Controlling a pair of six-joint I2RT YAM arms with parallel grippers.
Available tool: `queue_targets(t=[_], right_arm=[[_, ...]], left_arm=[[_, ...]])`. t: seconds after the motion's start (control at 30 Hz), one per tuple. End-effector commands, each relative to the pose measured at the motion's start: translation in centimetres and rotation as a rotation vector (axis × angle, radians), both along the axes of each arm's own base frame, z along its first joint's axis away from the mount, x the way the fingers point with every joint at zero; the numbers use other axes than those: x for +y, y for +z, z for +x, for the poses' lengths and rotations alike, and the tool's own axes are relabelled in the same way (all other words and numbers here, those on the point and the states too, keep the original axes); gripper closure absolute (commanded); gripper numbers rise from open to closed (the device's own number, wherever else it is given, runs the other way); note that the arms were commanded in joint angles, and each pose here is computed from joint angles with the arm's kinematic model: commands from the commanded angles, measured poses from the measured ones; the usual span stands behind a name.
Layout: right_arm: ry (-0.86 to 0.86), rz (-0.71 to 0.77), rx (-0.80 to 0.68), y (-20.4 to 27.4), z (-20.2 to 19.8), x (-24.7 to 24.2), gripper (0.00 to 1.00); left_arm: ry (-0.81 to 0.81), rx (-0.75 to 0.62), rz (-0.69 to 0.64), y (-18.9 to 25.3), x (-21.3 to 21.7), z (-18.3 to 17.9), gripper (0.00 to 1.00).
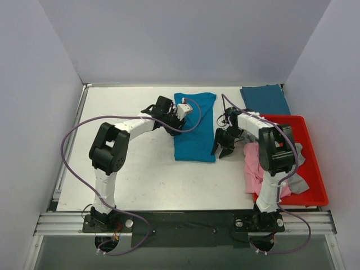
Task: Fold and stack the t-shirts
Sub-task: Fold the folded rectangular tshirt in 1/3 of the way, then grab one side of the 2/3 rectangular tshirt with both arms
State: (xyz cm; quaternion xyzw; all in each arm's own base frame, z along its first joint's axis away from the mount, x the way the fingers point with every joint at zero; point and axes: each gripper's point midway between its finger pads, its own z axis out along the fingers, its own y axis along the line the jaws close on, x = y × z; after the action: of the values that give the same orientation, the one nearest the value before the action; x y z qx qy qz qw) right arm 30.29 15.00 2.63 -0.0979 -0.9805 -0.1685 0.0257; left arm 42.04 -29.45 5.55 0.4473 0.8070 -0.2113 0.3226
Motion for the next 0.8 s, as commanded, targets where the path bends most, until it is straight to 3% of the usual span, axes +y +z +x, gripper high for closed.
queue_targets(t=[0.0,0.2,0.37,0.47,0.6,0.77], right_arm=[[-0.068,-0.006,-0.017,-0.2,-0.8,-0.1,0.61],[-0.078,-0.006,-0.016,-0.3,-2.4,-0.4,0.61],[-0.066,0.078,-0.011,0.2,-3.9,1.1,0.57],[-0.097,0.096,0.001,-0.7,-3.8,1.7,0.57],[-0.136,0.105,0.001,-1.8,-3.6,1.8,0.63],[-0.187,0.098,0.018,-2.6,-3.8,1.2,0.73]], left_arm=[[0.242,-0.161,0.032,0.6,1.4,5.6,0.52],[0.281,-0.122,0.099,1.5,2.6,4.7,0.49],[-0.017,0.003,0.108,3.5,2.1,-2.0,0.47],[-0.244,-0.112,0.13,5.0,2.3,-6.1,0.44],[-0.462,-0.298,0.237,2.6,1.5,-10.5,0.38],[-0.441,-0.435,0.278,1.7,-0.5,-9.4,0.33]])
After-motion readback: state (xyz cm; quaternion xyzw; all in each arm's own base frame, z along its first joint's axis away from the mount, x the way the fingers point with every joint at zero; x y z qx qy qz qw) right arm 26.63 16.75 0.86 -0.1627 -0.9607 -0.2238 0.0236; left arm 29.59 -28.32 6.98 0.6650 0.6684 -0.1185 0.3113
